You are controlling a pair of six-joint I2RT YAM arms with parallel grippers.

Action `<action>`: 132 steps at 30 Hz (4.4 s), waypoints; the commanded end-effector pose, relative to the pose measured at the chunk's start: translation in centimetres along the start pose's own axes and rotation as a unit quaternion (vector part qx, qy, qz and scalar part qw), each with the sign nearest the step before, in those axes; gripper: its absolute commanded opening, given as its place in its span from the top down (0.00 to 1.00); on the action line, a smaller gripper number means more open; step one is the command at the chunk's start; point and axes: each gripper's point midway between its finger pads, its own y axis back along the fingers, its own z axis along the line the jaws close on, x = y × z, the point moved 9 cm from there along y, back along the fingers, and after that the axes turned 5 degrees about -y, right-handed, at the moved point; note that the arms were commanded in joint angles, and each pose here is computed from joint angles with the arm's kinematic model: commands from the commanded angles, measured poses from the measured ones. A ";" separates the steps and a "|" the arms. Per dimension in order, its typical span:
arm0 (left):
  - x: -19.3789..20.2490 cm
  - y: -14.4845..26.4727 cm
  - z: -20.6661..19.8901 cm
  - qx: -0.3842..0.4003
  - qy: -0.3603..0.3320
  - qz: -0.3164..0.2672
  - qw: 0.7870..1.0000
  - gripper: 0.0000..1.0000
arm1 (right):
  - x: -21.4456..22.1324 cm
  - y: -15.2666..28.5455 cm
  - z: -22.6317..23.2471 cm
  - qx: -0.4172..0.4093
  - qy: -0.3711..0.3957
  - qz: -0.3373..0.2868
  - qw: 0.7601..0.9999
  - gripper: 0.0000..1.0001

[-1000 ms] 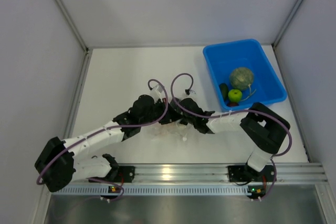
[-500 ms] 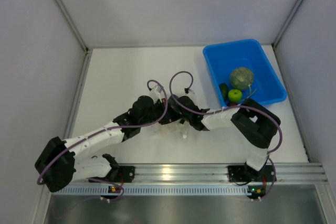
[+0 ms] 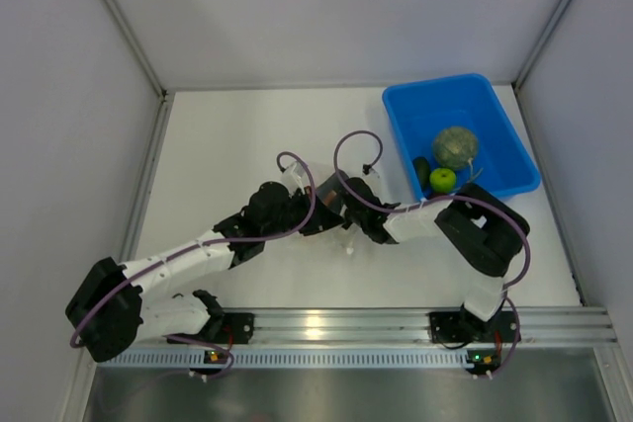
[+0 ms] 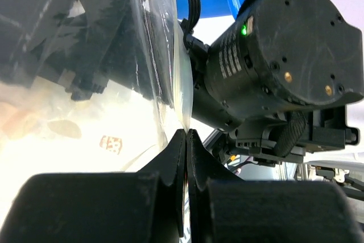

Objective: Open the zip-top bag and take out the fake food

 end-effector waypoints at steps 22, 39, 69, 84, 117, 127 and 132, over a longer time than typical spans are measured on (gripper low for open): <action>0.4 -0.3 -0.6 0.032 -0.018 0.025 0.999 1.00 | -0.6 0.6 -2.6 0.025 0.050 0.012 0.998 0.10; -3.5 -2.9 -6.0 0.107 -0.070 0.097 0.987 1.00 | 0.2 3.9 -4.2 -0.042 0.006 0.102 0.994 0.06; -5.1 -6.0 -5.7 0.004 -0.160 0.199 0.967 1.00 | -2.8 7.0 -4.9 -0.041 -0.030 0.043 0.998 0.04; -4.7 -2.4 -4.8 -0.003 -0.164 0.059 0.985 1.00 | -0.1 8.6 -1.7 -0.115 0.033 0.107 0.987 0.18; -0.7 0.3 -1.6 -0.070 -0.167 -0.099 0.978 1.00 | 9.2 11.8 -1.6 -0.048 0.280 0.210 0.936 0.25; 0.9 0.3 0.5 -0.093 -0.166 -0.077 0.979 1.00 | 11.4 13.1 -2.0 -0.090 0.280 0.289 0.911 0.15; 1.5 1.0 0.3 -0.057 -0.169 -0.068 0.982 1.00 | 10.3 13.1 -2.0 -0.093 0.226 0.225 0.943 0.16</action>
